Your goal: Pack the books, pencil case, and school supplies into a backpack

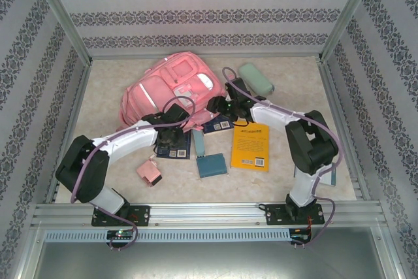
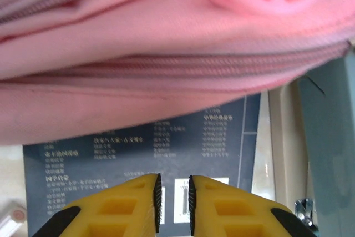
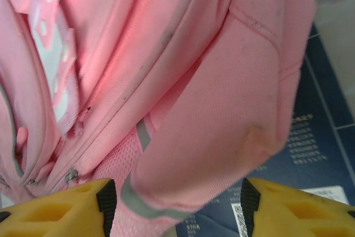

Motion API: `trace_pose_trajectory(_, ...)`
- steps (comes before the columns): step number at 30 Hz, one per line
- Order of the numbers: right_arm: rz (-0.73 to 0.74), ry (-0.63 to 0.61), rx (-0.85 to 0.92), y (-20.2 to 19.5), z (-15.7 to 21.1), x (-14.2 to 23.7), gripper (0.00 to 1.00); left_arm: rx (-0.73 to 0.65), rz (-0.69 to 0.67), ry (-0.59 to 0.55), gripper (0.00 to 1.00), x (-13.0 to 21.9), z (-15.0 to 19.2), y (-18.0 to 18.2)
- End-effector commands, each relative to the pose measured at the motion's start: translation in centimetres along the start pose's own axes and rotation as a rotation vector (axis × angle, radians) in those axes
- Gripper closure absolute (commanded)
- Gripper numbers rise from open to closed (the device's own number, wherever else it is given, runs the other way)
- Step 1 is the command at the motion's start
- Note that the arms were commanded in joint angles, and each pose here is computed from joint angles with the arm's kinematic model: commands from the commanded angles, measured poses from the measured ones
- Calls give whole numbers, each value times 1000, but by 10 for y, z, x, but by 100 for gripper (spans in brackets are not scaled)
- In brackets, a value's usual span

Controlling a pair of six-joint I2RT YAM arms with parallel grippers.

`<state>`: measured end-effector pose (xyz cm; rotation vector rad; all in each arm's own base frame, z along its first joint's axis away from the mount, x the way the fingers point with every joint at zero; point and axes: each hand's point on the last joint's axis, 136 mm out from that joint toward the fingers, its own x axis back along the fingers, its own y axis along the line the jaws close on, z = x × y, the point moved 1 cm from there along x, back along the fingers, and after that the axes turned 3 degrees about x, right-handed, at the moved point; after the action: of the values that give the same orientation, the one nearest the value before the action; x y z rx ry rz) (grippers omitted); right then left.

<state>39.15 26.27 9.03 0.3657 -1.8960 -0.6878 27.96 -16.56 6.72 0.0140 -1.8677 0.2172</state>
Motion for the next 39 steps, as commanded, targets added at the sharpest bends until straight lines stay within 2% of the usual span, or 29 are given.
trace_pose_trajectory(1,-46,35,-70,16,2,-11,42,32,-43,-42,77,-7,-23,15)
trace_pose_trajectory(4,-49,66,-96,17,6,-23,50,29,-51,-73,77,-8,-43,24)
trace_pose_trajectory(7,-59,86,-105,20,9,-31,70,17,-45,-96,77,-9,-60,28)
trace_pose_trajectory(10,-67,81,-110,24,8,-33,85,-14,-37,-123,76,-12,-73,27)
trace_pose_trajectory(11,-67,75,-109,25,7,-32,95,-16,-35,-130,76,-13,-78,28)
trace_pose_trajectory(12,-71,71,-107,27,6,-31,100,-16,-38,-132,76,-13,-82,29)
trace_pose_trajectory(17,-95,36,-123,36,-2,-24,100,-26,-46,-160,76,-12,-107,32)
trace_pose_trajectory(20,-132,15,-150,47,-7,-18,100,-28,37,-163,76,-2,-114,17)
trace_pose_trajectory(24,-149,10,-151,61,-11,-18,100,37,161,-172,69,12,-109,-1)
trace_pose_trajectory(29,-113,14,-170,52,-10,-31,100,134,250,-171,68,11,-89,-10)
trace_pose_trajectory(39,-85,25,-150,47,-10,-49,100,95,201,-172,68,-15,-79,-6)
